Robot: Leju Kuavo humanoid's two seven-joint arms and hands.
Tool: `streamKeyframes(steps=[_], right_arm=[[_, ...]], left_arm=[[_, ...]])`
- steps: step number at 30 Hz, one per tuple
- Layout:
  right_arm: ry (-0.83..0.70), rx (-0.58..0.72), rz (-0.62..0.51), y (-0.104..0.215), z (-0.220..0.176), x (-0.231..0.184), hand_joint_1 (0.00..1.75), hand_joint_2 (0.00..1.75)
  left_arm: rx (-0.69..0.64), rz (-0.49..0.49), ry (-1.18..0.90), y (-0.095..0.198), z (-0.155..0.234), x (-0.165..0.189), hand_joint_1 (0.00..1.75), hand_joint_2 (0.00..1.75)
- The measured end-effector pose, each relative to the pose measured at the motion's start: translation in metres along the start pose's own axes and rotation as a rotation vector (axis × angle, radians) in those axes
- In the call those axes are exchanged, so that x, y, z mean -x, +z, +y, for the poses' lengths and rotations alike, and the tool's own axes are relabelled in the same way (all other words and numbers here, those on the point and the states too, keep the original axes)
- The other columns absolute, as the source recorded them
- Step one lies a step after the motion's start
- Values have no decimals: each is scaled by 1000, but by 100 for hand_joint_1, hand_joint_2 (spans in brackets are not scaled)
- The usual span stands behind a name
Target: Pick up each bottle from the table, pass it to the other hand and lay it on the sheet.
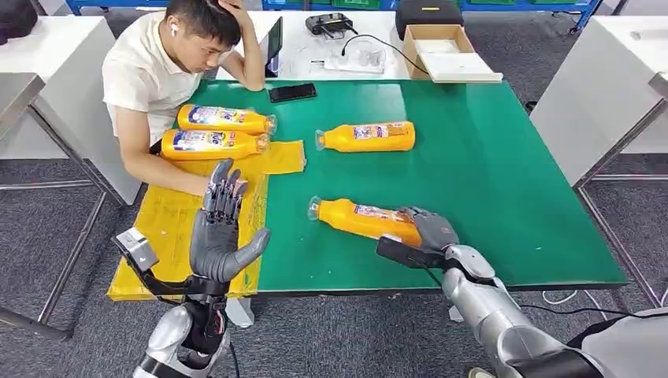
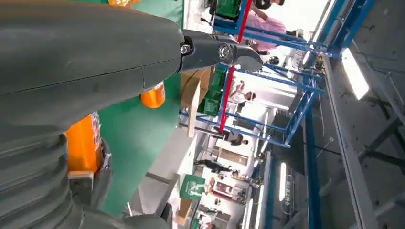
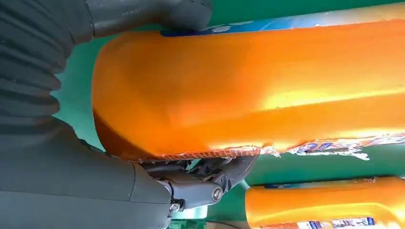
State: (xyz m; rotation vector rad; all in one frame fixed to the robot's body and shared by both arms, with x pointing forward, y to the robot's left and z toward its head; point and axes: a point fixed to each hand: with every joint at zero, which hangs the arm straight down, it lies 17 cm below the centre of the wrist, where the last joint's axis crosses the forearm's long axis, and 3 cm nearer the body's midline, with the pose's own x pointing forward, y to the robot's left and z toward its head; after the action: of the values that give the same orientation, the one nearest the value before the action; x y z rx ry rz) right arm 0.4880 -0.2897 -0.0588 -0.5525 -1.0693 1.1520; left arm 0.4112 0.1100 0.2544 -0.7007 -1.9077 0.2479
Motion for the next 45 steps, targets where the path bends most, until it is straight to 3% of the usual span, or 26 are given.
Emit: streamKeyframes(steps=[4, 9, 12, 14, 18, 27, 32, 37, 45], right_arm=[[-148, 58, -143, 4, -3, -26, 175, 175], [-359, 312, -296, 22, -18, -66, 175, 175], [-589, 498, -403, 50, -33, -110, 175, 175], [-638, 545, -435, 60, -40, -134, 175, 175], [-698, 600, -478, 74, -47, -153, 175, 175], [-727, 621, -489, 79, -49, -160, 175, 175], [-735, 614, -504, 80, -49, -167, 175, 175], [-736, 538, -577, 81, -37, -202, 175, 175], [-723, 477, -663, 89, -23, -251, 175, 175]], left_arm=[[-64, -43, -79, -1, 12, -5, 0, 175], [-331, -154, -325, 9, 57, -23, 0, 175], [-302, 30, -84, 27, 56, 19, 0, 175], [-220, 54, -34, 38, 39, 30, 0, 175], [-218, 73, -31, 45, 38, 36, 0, 175], [-222, 90, -28, 47, 39, 40, 0, 175], [-164, 160, 106, 50, 23, 51, 0, 175], [-4, 175, 191, 57, -13, 51, 0, 175], [9, 192, 206, 59, -16, 55, 0, 175]])
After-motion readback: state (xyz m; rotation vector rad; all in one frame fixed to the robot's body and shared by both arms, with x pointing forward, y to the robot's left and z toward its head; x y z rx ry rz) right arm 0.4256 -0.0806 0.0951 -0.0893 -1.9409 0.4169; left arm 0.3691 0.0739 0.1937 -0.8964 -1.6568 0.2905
